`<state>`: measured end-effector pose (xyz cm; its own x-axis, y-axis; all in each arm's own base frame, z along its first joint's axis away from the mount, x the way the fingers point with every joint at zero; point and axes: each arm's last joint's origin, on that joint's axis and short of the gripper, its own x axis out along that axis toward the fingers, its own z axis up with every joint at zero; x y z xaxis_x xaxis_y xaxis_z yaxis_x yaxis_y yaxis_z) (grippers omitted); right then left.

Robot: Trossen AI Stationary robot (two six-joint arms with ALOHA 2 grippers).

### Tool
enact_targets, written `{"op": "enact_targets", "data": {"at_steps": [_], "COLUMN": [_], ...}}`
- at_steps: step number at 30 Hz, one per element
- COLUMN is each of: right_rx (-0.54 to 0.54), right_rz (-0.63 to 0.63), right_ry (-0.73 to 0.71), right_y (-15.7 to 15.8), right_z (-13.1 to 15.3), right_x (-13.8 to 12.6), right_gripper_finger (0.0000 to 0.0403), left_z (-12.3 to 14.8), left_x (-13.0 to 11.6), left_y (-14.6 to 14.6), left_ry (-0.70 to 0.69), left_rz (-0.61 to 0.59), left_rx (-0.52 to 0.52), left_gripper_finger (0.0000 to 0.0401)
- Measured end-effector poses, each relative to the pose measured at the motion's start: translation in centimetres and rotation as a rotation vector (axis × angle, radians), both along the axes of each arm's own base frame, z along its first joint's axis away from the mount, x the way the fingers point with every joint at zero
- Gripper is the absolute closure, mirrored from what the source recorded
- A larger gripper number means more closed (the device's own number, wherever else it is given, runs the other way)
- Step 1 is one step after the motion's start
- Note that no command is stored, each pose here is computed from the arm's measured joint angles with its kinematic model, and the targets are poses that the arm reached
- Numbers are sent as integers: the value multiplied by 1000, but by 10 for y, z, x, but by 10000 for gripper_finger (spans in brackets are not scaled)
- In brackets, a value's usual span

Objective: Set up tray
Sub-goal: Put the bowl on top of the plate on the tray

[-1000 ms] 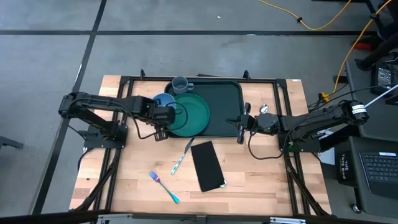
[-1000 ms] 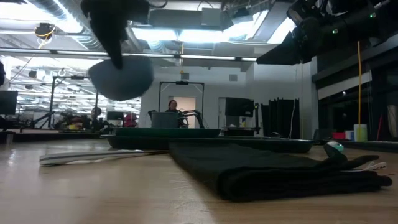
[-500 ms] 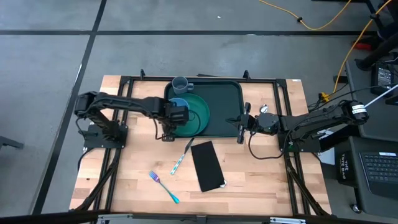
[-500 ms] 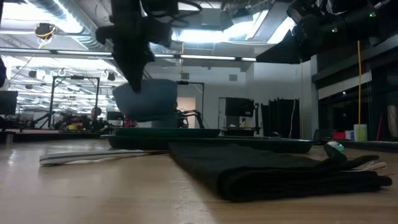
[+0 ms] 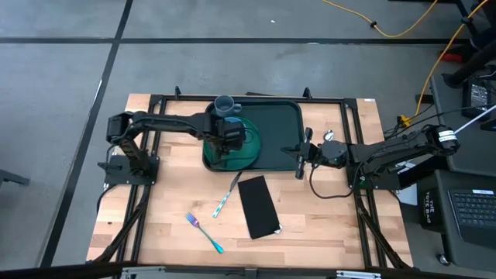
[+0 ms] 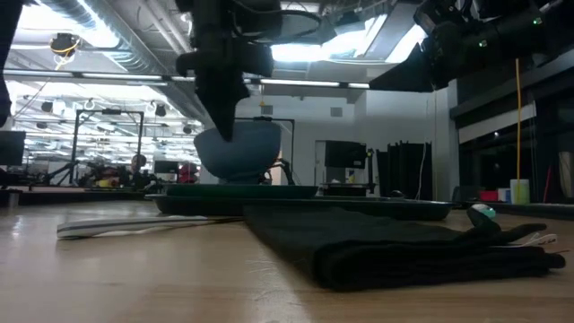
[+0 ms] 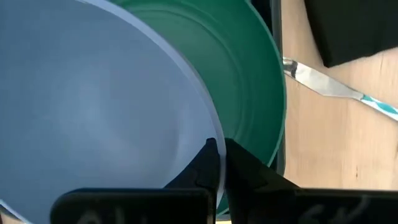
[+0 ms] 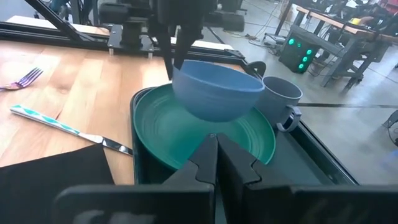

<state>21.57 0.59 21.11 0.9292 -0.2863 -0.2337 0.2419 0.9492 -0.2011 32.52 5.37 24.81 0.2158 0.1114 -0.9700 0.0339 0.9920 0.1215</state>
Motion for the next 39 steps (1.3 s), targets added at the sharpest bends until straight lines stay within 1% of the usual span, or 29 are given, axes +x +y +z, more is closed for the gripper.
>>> {"op": "enact_targets", "data": {"at_steps": [4, 8, 12, 17, 27, 39], "right_rx": [0, 0, 0, 1, 5, 5], "right_rz": [0, 0, 0, 0, -2, -1], "right_ry": [1, 2, 4, 4, 14, 16], "right_y": [0, 0, 0, 0, 0, 0], "right_z": [0, 0, 0, 0, -1, -2], "right_x": [0, 0, 0, 0, 0, 0], "right_gripper_finger": [395, 395, 395, 395, 395, 395], "left_z": [-6, -16, -28, -29, -29, -29], "left_x": [11, 18, 22, 23, 23, 23], "left_y": [2, 5, 5, 6, 6, 7], "left_ry": [58, 109, 149, 142, 141, 141], "left_rz": [-15, -10, -11, -34, -22, -8], "left_rx": [-5, 19, 13, 19, 17, 27], "left_gripper_finger": [399, 398, 398, 398, 396, 366]}}
